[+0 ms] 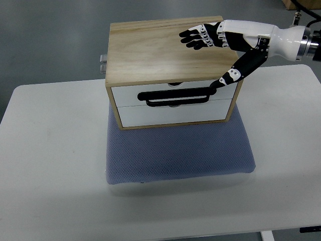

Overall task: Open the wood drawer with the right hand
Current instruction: 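Lower the right hand and hook its fingers around the upper drawer's black handle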

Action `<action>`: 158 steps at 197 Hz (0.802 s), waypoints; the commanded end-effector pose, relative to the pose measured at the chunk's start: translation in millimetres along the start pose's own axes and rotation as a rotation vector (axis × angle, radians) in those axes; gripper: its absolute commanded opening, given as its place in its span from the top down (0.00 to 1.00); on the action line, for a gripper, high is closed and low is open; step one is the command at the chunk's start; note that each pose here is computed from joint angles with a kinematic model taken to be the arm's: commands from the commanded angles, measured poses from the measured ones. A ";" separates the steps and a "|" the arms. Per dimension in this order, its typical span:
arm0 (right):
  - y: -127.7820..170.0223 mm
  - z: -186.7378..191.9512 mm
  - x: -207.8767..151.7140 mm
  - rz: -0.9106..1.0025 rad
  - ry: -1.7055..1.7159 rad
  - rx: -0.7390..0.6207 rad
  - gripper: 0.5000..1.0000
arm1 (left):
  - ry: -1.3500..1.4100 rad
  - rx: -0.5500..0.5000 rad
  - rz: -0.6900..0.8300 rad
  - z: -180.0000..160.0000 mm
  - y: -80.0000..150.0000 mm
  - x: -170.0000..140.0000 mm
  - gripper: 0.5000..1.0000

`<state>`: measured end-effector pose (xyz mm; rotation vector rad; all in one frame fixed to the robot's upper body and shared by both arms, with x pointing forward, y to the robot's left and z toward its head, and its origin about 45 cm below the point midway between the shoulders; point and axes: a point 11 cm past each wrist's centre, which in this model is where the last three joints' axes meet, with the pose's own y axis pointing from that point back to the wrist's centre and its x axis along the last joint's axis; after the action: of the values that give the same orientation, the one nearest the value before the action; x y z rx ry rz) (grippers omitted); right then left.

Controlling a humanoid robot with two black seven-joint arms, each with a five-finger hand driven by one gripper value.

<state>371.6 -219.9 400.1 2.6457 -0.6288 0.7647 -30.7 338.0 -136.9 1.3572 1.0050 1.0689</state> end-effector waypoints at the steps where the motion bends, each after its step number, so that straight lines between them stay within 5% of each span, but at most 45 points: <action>1: -3.1 -1.6 -8.9 -0.031 0.035 -0.023 0.12 | -0.001 0.000 0.000 -0.1 0.0 -0.1 0.00; 158: -35.2 33.0 -54.2 -0.205 0.115 -0.256 0.12 | 0.000 0.000 0.000 0.0 0.0 -0.1 0.00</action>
<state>361.9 -184.7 342.7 2.3910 -0.3926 0.7384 -30.8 338.0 -136.9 1.3575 1.0048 1.0685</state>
